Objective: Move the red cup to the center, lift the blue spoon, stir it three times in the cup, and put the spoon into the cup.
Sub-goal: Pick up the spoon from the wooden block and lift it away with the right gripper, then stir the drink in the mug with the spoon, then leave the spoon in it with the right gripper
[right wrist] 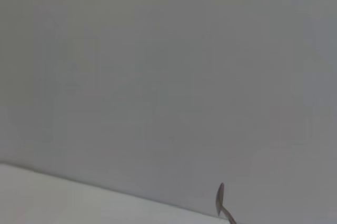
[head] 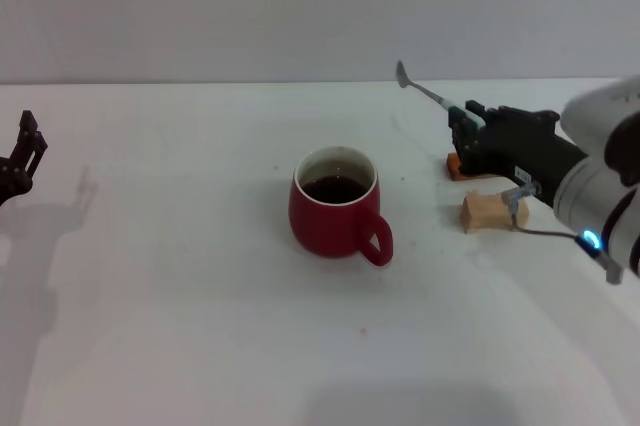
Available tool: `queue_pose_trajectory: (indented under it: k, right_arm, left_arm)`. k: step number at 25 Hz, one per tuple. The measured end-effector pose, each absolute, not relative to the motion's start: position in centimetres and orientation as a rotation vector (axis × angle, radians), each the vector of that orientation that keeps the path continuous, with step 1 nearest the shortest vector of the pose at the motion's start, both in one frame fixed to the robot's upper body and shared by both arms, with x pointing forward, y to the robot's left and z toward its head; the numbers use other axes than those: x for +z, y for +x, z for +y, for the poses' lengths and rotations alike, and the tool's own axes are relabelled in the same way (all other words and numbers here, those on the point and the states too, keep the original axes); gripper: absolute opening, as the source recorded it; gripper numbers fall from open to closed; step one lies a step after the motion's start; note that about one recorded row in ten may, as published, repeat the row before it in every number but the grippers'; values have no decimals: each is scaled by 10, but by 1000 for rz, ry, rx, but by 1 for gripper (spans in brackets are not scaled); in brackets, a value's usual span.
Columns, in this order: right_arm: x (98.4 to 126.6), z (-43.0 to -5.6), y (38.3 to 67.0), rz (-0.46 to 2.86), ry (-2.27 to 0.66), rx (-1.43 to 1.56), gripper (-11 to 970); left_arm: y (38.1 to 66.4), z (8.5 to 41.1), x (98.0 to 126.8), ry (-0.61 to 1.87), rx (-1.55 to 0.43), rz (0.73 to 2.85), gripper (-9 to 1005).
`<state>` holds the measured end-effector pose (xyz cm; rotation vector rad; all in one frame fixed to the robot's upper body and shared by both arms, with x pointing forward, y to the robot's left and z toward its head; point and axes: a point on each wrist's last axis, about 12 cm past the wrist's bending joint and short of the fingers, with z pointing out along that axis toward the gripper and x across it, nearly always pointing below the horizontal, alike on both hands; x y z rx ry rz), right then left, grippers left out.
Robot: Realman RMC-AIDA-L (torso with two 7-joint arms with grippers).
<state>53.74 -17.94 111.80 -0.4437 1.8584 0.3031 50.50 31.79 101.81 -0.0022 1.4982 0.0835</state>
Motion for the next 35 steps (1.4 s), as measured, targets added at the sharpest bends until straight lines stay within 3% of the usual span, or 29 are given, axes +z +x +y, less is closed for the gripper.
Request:
queue_pose_trajectory:
  k: [23,35]
  right_arm:
    - [1238,-170,550,2009,-670,421,131]
    - [1262,-149,551,2129,-834,359,131]
  left_arm:
    - [509,320,1022,-8,91,1485,842]
    - [510,324,1023,-26,108,1478,842]
